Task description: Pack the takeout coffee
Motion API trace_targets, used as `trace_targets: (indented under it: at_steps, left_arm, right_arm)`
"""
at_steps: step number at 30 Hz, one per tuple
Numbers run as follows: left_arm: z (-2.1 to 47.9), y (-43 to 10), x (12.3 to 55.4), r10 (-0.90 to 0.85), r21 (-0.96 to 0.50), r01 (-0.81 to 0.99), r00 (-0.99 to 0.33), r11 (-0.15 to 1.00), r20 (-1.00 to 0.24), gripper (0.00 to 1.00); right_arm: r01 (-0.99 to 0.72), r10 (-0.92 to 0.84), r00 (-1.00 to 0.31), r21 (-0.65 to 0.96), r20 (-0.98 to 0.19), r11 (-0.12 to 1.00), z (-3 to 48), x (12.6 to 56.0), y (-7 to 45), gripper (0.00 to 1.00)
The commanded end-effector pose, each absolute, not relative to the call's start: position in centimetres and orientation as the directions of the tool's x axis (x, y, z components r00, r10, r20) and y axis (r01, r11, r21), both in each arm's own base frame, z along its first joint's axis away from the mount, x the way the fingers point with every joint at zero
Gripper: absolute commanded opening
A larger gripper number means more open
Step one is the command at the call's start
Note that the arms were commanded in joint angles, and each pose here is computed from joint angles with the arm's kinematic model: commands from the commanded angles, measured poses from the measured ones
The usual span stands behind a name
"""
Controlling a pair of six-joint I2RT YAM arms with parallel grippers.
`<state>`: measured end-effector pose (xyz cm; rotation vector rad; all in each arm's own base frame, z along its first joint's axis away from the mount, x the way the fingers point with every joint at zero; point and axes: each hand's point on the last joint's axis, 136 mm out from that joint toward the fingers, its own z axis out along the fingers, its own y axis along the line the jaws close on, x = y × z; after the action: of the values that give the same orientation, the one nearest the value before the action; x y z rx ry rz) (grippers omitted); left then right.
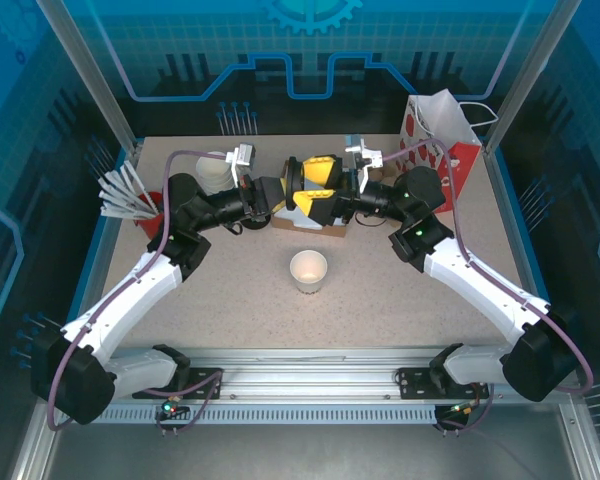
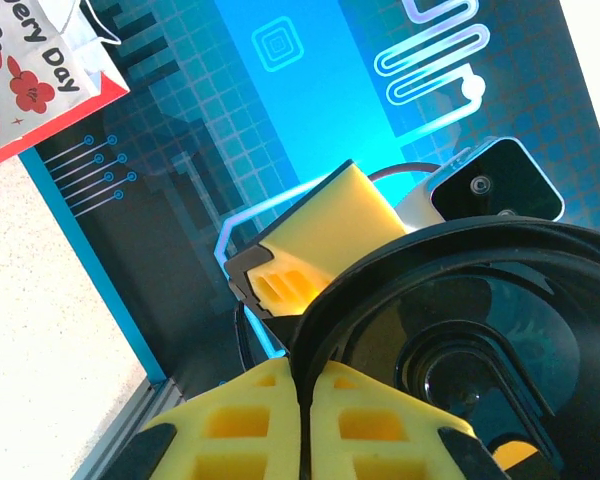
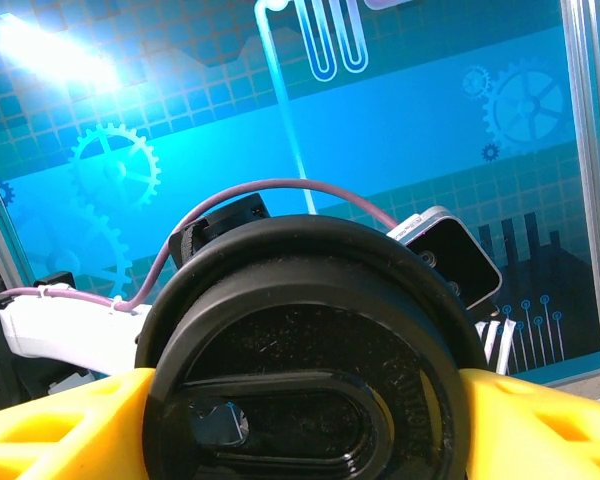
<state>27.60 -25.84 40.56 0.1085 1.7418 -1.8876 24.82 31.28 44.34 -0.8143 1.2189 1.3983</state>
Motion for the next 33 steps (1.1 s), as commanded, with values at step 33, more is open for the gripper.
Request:
trace_targets:
  at_steps: [33]
  left_arm:
    - [39.2, -26.7, 27.7, -0.325, -0.909, 0.417, -0.862, -0.017, -0.39, 0.16]
  right_arm:
    - [-0.971, 0.268, -0.204, 0.231, -0.942, 0.07, 44.3, 24.1, 31.9, 0.56]
